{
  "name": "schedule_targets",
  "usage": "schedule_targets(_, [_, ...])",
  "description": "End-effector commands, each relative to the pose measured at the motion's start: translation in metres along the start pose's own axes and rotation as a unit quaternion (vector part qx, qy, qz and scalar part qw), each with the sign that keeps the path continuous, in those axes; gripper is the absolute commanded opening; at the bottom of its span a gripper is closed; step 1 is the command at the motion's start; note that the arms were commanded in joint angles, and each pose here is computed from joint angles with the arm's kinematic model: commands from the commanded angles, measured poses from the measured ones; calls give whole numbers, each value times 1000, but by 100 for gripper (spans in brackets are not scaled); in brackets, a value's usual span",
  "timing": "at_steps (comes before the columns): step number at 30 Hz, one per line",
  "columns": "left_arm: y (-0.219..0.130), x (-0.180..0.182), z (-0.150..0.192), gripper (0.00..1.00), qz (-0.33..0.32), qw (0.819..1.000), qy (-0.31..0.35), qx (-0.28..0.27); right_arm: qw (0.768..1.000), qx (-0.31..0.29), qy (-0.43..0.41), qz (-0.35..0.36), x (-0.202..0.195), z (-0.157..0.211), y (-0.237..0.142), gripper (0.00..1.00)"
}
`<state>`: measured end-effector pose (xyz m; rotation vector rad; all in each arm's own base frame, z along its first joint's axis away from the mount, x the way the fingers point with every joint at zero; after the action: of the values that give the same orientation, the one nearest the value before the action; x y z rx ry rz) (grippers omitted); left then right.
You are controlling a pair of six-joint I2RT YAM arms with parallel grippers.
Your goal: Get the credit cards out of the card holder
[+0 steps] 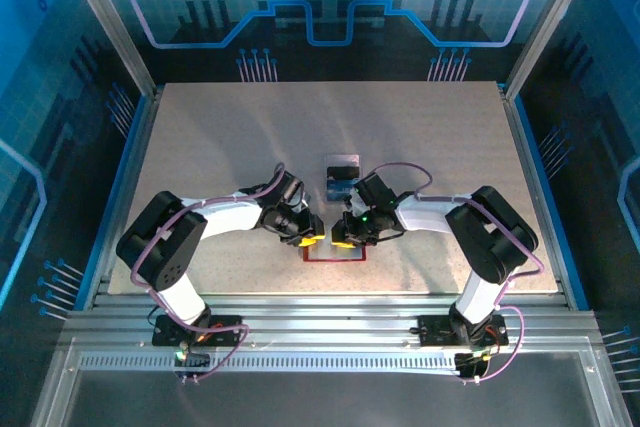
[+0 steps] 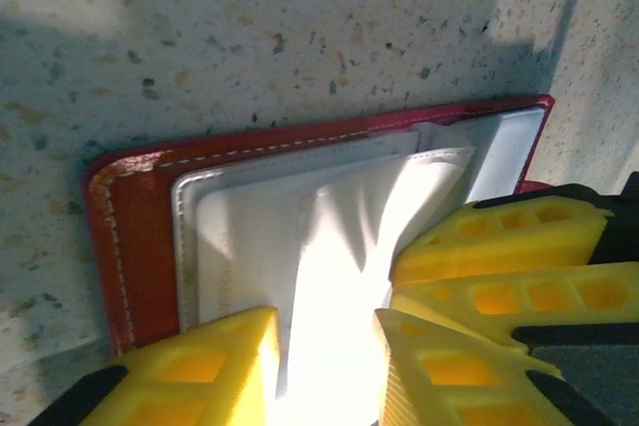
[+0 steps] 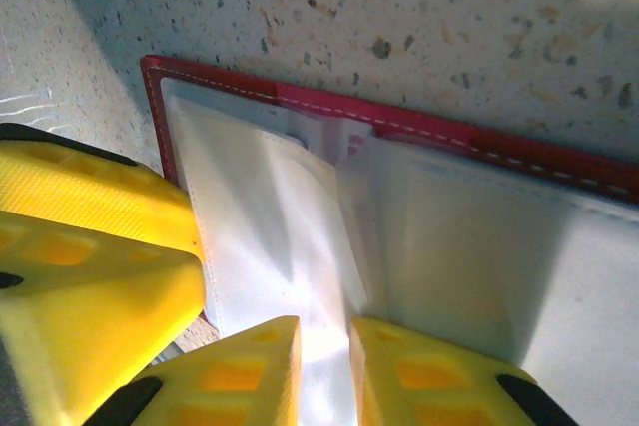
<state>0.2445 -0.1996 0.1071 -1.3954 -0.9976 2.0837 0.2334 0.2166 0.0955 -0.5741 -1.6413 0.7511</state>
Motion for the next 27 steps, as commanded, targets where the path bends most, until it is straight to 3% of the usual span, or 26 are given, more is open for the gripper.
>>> schedule_targets(1, [2,-9,1,27,19,1000,4,13,1000,6,22,9,-9,6,-1,21])
schedule_targets(11, [0,-13,1,22,30,999,5,13,1000,-7,15,4,-2,4,-8,22])
schedule_targets(18, [-7,-24,4,32,44,999,18,10,999,-50,3,0,7,1,-34,23])
schedule_targets(27, [-11,-53,7,37,62,997,47,19,995,-93,18,15,-7,2,-74,23])
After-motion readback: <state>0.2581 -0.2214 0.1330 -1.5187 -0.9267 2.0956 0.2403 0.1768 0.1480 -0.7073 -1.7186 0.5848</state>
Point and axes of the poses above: each hand's point on the last joint's axis, 136 mm out from that joint toward the fingers, its own y axis out along the fingers, its own x axis along the line the jaws close on, z = x × y, the point moved 10 cm from there along -y, back along the fingers, and after that the axes turned 12 degrees about -y, right-handed, at the moved point
